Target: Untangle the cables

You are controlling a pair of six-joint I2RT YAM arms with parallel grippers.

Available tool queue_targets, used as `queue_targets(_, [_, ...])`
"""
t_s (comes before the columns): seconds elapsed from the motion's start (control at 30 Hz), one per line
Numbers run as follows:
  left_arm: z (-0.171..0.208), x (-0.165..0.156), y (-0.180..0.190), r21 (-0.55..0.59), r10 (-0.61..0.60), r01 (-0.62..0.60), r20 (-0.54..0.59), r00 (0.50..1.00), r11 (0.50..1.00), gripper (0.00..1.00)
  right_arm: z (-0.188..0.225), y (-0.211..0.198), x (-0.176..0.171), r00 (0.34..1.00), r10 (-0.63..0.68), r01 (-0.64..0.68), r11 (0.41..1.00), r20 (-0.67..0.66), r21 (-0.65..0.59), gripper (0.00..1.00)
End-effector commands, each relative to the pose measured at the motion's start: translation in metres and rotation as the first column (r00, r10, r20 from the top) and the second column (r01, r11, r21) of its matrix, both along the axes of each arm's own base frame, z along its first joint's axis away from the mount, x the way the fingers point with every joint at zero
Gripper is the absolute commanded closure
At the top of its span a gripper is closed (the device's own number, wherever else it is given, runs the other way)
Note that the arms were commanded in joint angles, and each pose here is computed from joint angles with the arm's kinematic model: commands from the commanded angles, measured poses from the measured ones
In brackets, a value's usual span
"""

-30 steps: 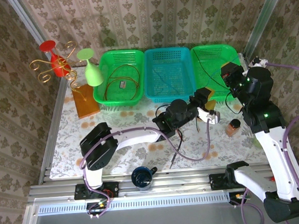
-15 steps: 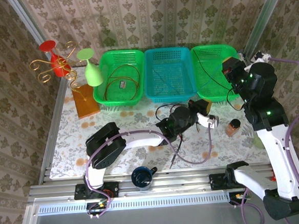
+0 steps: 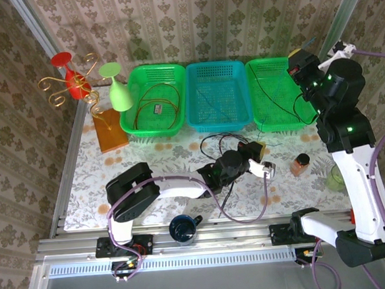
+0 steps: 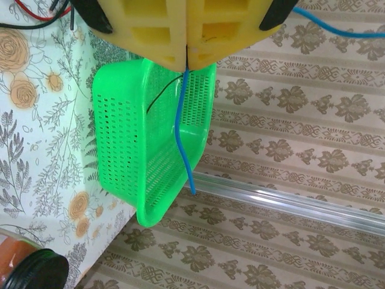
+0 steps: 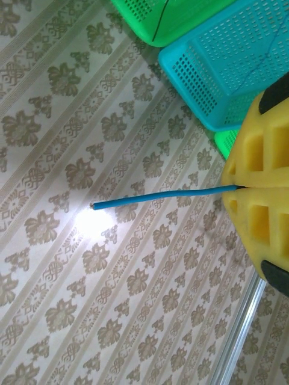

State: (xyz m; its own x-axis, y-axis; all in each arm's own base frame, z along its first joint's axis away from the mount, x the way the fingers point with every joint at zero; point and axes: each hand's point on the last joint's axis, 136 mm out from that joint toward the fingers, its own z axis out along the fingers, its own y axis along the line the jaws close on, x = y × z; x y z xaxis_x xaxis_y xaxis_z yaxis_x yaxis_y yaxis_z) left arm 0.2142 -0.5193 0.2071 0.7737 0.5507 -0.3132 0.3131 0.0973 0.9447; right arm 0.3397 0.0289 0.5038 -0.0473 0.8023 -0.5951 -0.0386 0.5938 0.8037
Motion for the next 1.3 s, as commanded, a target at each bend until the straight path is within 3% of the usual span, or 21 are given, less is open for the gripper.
queue_targets(0.0, [0.003,-0.005,0.004,-0.027,0.018,-0.019,-0.02,1.0,0.999,1.0,0.033,-0.007,-0.007,0.994,-0.035,0.038,0.999,0.1,-0.03,1.0])
queue_targets(0.6, [-0.028,-0.004,0.016,-0.013,0.077,-0.079,-0.094,0.993,0.997,1.0,0.075,-0.01,-0.023,0.978,-0.044,0.063,0.994,0.204,-0.086,1.0])
queue_targets(0.87, [-0.021,-0.003,0.015,-0.027,0.079,-0.082,-0.089,0.993,0.996,1.0,0.065,-0.007,-0.016,0.984,-0.031,0.046,0.996,0.176,-0.081,1.0])
queue_targets(0.9, [-0.013,-0.005,0.013,-0.038,0.064,-0.067,-0.08,0.995,0.997,0.94,0.058,-0.005,-0.012,0.987,-0.022,0.034,0.997,0.157,-0.072,1.0])
queue_targets(0.93, [-0.003,-0.005,0.01,-0.051,0.051,-0.055,-0.07,0.996,0.997,0.66,0.048,-0.003,-0.006,0.991,-0.012,0.02,0.998,0.135,-0.055,1.0])
queue_targets(0.97, [0.003,-0.006,0.007,-0.054,0.042,-0.045,-0.059,0.997,0.998,0.48,0.039,-0.001,-0.002,0.993,-0.007,0.012,0.999,0.118,-0.04,1.0])
queue_targets(1.03, [0.012,-0.008,0.005,-0.049,0.029,-0.029,-0.016,0.999,0.998,0.01,0.021,0.001,0.008,0.996,-0.002,0.004,1.0,0.087,-0.021,1.0])
queue_targets(1.17, [0.002,-0.008,0.012,-0.005,0.032,-0.032,0.012,0.999,0.999,0.0,0.0,0.002,0.026,0.999,-0.002,0.003,1.0,0.037,-0.019,1.0])
queue_targets(1.27, [0.008,-0.002,0.025,-0.04,0.098,-0.098,0.009,0.995,0.994,0.0,-0.008,0.008,0.04,1.0,0.019,-0.019,1.0,0.017,-0.014,1.0])
